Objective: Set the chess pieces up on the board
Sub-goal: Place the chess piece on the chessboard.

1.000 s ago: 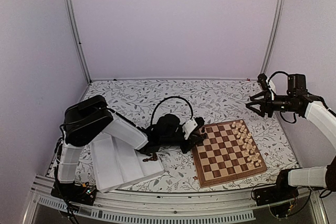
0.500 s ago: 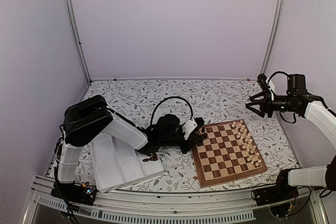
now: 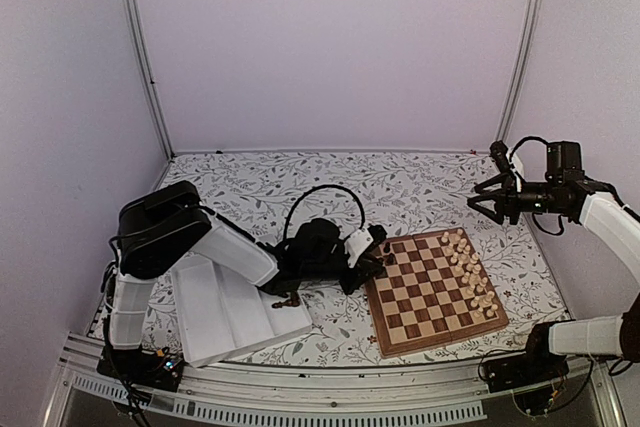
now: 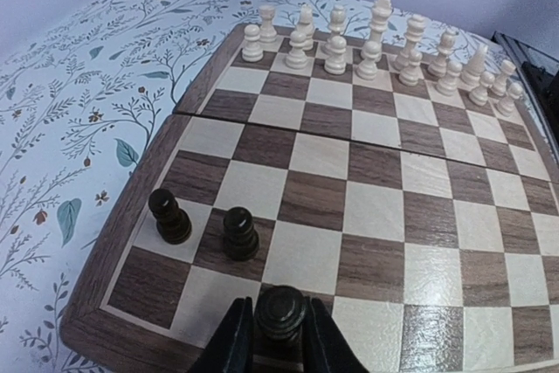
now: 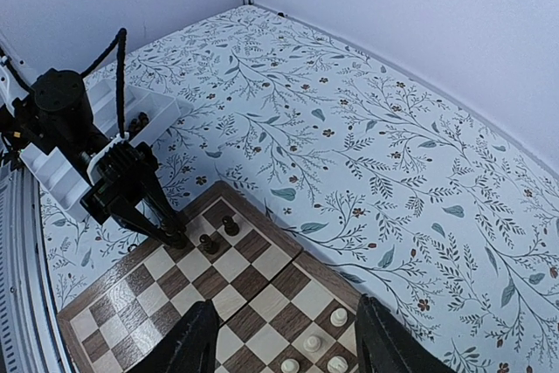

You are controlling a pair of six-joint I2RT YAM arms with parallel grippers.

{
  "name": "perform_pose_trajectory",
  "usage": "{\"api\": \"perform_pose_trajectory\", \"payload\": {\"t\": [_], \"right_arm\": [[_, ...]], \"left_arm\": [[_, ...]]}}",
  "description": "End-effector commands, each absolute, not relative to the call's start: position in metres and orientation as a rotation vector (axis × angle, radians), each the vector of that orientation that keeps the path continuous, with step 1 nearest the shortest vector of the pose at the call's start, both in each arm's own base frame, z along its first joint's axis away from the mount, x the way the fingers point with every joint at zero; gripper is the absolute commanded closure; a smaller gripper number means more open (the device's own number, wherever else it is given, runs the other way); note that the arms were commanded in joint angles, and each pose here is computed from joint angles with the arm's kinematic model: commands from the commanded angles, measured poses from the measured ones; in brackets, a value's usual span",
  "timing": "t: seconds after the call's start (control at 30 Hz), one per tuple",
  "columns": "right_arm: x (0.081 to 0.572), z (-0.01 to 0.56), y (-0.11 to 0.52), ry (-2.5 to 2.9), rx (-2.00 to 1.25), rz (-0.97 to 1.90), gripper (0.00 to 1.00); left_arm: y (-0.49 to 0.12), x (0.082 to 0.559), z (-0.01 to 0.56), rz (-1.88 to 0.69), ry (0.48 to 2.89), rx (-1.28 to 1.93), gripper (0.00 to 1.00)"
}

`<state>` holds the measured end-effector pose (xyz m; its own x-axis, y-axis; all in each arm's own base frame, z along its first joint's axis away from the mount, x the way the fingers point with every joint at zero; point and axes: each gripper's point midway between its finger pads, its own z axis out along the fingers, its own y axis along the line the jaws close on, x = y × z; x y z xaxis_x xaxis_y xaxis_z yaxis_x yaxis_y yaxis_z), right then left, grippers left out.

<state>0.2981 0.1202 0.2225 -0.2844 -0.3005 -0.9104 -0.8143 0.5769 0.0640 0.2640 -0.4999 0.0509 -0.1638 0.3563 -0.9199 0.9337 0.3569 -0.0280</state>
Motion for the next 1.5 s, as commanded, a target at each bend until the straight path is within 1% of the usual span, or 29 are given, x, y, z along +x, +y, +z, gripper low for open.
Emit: {"api": "perform_pose_trajectory", "payload": {"t": [0.0, 0.43, 0.7, 0.87, 1.0, 1.03, 1.07, 1.1, 1.23, 1.33, 1.47], "right_arm": [[0.297, 0.222, 0.120, 1.844, -0.910, 0.686, 0.44], [0.296, 0.221, 0.121, 1.844, -0.914, 0.687, 0.44], [0.296, 0.221, 0.121, 1.843, -0.918, 0.687, 0.43], [0.296, 0.221, 0.121, 1.843, -0.919, 0.689, 0.43], [0.295, 0.221, 0.121, 1.843, -0.918, 0.690, 0.43], [0.295, 0.222, 0.121, 1.843, -0.918, 0.688, 0.43], [0.295, 0.222, 0.121, 1.841, -0.919, 0.687, 0.43], [0.294, 0.222, 0.121, 1.842, -0.920, 0.689, 0.43], [0.293, 0.224, 0.121, 1.834, -0.924, 0.681, 0.43], [0.293, 0.224, 0.122, 1.830, -0.928, 0.685, 0.43], [0.293, 0.225, 0.123, 1.828, -0.933, 0.703, 0.43]], "left_arm": [[-0.501, 0.263, 0.063, -0.803, 1.692, 1.151, 0.76], [-0.506, 0.259, 0.067, -0.835, 1.679, 1.171, 0.79], [-0.507, 0.258, 0.066, -0.836, 1.679, 1.174, 0.78], [-0.503, 0.262, 0.070, -0.814, 1.702, 1.138, 0.73], [-0.493, 0.263, 0.086, -0.760, 1.682, 1.143, 0.66], [-0.490, 0.261, 0.092, -0.750, 1.678, 1.154, 0.64], [-0.487, 0.258, 0.098, -0.739, 1.678, 1.167, 0.59], [-0.482, 0.255, 0.102, -0.719, 1.687, 1.184, 0.57], [-0.449, 0.249, 0.133, -0.578, 1.745, 1.189, 0.56], [-0.409, 0.245, 0.139, -0.451, 1.873, 1.168, 0.54], [-0.354, 0.239, 0.131, -0.306, 2.053, 1.160, 0.54]]}}
